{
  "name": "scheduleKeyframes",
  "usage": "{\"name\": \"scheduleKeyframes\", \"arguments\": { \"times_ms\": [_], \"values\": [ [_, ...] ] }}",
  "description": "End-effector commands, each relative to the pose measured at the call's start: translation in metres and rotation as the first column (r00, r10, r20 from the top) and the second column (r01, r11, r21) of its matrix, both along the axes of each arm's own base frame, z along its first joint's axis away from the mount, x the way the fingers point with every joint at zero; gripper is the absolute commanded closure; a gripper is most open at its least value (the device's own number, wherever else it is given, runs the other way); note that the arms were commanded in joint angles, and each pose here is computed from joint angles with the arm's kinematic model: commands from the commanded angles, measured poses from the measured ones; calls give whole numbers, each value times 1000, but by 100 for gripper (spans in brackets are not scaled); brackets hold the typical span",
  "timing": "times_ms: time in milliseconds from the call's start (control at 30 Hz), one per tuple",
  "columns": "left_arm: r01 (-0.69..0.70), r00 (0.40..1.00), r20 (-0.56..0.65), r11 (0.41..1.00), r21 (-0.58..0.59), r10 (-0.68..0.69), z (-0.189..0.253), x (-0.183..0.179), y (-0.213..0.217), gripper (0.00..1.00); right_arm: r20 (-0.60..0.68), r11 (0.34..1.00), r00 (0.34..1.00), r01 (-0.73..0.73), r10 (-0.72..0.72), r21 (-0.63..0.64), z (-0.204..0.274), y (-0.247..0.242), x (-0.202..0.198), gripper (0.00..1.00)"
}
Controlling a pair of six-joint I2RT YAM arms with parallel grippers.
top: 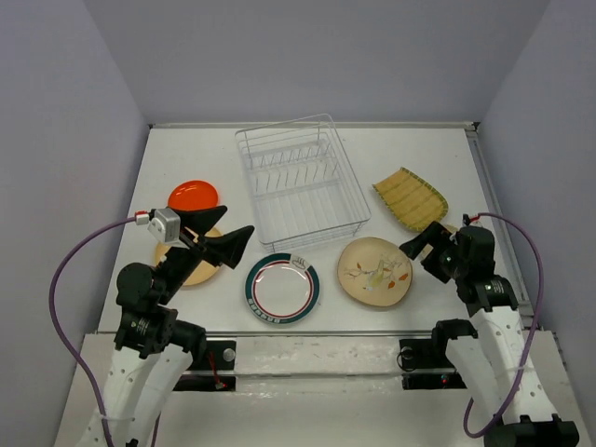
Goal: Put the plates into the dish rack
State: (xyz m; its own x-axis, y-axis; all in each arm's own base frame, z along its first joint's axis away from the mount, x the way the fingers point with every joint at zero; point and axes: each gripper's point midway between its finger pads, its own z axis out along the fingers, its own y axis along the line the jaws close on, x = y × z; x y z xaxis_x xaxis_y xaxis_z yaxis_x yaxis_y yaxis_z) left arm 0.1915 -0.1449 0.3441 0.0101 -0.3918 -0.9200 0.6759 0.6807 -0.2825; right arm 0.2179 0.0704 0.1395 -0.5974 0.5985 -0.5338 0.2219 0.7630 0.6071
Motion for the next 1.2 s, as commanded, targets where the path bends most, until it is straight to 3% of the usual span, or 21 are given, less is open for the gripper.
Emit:
{"name": "scheduleKeyframes", "arguments": {
  "times_ms": [0, 300, 633, 933, 1000, 1133, 1167],
  "values": [
    [20, 995, 100, 1000, -7, -19, 29, -13, 1, 1, 44, 991, 990, 133, -133, -1, 8, -17, 6, 10],
    [23, 993, 113, 1000, -12, -22, 32, -17, 1, 1, -180, 960, 944, 279, -276, -8, -54, -28, 0, 14],
    [36, 992, 122, 999, -13, -34, 34, -21, 0, 1, -206, 966, 945, 260, -255, -3, -74, -24, -1, 17],
    [29, 993, 116, 999, -20, -27, 33, -20, 1, 1, -285, 971, 950, 175, -124, 161, -106, 10, -7, 36],
    [28, 993, 116, 999, -20, -25, 33, -20, 1, 1, -297, 969, 948, 174, -116, 176, -111, 13, -8, 46],
    [26, 993, 119, 999, -20, -23, 34, -20, 1, 1, -295, 965, 948, 182, -122, 186, -111, 13, -7, 52],
    [26, 992, 121, 999, -21, -23, 34, -21, 2, 1, -297, 965, 947, 183, -122, 188, -111, 13, -7, 58]
  ]
}}
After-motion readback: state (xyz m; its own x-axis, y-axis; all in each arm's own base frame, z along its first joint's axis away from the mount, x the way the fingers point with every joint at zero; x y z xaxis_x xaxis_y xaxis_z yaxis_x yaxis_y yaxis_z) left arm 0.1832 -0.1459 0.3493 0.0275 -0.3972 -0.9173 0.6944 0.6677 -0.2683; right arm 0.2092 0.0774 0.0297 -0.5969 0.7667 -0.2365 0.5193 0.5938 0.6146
